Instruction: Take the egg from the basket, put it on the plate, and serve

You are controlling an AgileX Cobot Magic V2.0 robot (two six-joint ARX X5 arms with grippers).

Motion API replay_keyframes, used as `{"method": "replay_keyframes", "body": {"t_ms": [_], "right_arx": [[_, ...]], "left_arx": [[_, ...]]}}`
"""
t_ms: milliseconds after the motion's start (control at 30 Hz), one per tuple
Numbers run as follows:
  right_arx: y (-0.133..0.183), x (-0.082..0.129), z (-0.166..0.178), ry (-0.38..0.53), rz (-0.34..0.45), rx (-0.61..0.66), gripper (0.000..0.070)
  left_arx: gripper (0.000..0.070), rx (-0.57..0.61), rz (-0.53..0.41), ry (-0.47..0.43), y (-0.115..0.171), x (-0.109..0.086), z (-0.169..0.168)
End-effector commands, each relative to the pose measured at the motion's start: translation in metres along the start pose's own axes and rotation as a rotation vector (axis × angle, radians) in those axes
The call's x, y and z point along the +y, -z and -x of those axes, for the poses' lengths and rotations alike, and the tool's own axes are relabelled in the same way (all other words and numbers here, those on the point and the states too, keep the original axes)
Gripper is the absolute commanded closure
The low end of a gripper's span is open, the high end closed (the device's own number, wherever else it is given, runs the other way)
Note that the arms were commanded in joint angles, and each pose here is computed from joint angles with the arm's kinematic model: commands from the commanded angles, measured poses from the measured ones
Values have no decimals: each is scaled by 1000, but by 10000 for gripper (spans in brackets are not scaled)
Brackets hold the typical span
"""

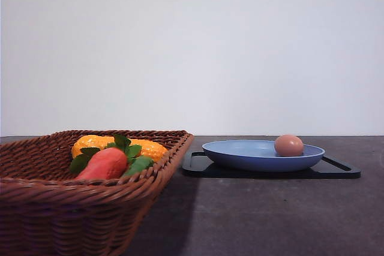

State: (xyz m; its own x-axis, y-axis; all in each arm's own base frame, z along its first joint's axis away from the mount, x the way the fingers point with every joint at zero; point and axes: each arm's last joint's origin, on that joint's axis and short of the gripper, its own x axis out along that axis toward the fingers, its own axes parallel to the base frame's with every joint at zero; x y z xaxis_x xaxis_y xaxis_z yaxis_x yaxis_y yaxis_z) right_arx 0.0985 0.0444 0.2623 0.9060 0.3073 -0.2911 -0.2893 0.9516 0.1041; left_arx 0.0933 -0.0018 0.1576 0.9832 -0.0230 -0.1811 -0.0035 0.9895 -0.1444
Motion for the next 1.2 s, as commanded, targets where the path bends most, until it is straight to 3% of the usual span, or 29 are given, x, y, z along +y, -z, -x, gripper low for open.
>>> {"method": "replay_keyframes", "body": {"t_ms": [0,133,200,433,633,967,1167], "right_arx": [[-4,1,1,-5,-13,-18,700],[-4,0,1,13,29,-21,700],[-5,-1,1,68,99,-34,700],[-2,-14,15,247,180,-118,700],[28,-31,12,289,181,-212,700],[87,-43,-11,175,171,-189,700],[108,-45,-19,105,93,-136,700]], "left_arx": [[700,36,5,-2,9,1,-2],[700,36,5,-2,9,1,-2],[700,36,5,-2,9,1,-2],[700,36,5,-2,9,1,-2],[700,36,5,-2,9,1,-2],[700,36,5,-2,9,1,-2],[700,36,5,-2,9,1,-2]]}}
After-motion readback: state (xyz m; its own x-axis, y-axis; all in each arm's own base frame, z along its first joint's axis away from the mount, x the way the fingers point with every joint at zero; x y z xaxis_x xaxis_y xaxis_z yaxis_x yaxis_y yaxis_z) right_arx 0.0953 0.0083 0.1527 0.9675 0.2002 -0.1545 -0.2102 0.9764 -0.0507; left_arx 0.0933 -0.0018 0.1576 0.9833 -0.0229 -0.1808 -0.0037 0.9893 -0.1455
